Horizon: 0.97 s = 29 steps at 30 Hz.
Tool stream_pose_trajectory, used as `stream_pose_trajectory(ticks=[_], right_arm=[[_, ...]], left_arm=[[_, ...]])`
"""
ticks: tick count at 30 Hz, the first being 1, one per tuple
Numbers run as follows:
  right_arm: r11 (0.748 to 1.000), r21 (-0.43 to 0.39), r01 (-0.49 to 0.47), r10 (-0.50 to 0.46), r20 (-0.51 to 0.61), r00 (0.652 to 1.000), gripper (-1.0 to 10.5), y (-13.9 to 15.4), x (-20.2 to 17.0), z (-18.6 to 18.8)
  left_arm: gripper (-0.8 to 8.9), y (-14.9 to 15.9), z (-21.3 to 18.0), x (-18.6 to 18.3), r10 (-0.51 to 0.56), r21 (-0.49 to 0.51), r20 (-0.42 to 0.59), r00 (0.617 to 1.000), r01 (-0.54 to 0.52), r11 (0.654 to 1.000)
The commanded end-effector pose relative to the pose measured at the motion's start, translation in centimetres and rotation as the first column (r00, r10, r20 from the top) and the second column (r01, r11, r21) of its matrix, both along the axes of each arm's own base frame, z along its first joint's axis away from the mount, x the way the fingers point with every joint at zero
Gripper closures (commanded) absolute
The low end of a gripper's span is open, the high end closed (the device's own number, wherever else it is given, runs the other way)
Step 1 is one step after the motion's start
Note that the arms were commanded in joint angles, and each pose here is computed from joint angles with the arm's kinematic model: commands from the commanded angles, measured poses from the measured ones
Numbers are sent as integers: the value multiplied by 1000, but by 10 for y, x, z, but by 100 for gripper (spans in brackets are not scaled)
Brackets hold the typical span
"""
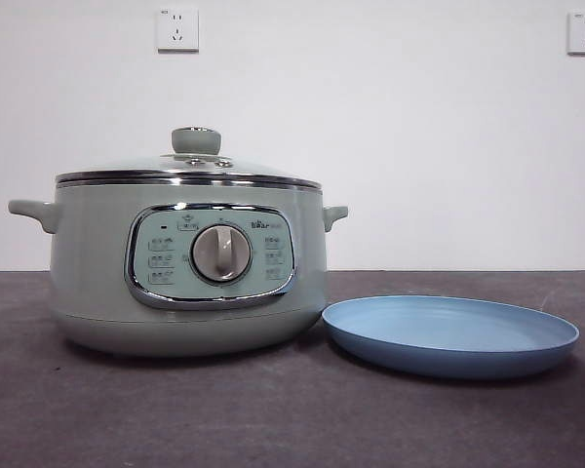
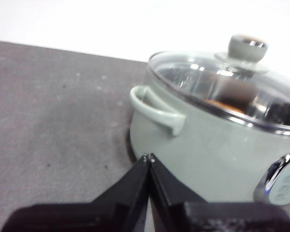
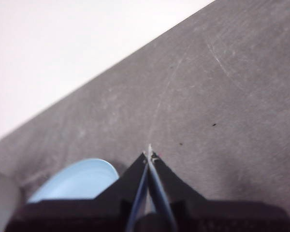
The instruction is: Take the potato out from the steamer,put the potato on the plate,close the lid
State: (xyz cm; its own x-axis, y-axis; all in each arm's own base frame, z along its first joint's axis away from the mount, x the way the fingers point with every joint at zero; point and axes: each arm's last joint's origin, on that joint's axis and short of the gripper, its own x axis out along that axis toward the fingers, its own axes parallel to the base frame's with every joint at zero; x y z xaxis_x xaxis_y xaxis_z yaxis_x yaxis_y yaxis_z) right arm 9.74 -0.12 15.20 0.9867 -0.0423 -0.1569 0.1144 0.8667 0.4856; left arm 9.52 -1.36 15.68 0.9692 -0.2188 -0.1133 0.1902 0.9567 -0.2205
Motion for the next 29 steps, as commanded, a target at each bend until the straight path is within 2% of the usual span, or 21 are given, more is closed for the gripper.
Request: stream_pose_trajectory(ticks=[1, 4, 7, 14, 19, 21, 24, 29], right_arm=[[995, 76, -58, 56, 19, 998, 949, 2, 0, 2], [987, 74, -143, 140, 47, 989, 956, 5, -1, 12], [983, 66, -170, 165, 79, 983, 956, 5, -3, 28], [977, -116, -179, 193, 126, 973, 955, 5, -3, 81], [965, -173, -199, 226, 148, 963, 955, 8, 2, 120], [953, -192, -236, 266, 152, 952, 955, 10, 6, 137], [921, -228, -315, 353, 154, 923, 955, 13, 15, 161], [850, -272, -451, 500, 148, 854, 955, 21, 35, 198]], left_arm=[[819, 0, 1, 0, -6, -66, 8, 1000, 6, 998], [819, -1, 9, -2, -38, -109, 12, 999, 39, 993], [819, -1, 25, -6, -62, -115, 23, 998, 65, 991], [819, 0, 72, -15, -62, -112, 71, 996, 69, 991], [819, -1, 102, -14, -64, -110, 81, 995, 72, 991], [819, -1, 114, -12, -66, -101, 84, 994, 74, 992], [819, -1, 133, -8, -72, -57, 82, 994, 77, 995], [819, -3, 165, 1, -99, -17, 87, 991, 100, 995]])
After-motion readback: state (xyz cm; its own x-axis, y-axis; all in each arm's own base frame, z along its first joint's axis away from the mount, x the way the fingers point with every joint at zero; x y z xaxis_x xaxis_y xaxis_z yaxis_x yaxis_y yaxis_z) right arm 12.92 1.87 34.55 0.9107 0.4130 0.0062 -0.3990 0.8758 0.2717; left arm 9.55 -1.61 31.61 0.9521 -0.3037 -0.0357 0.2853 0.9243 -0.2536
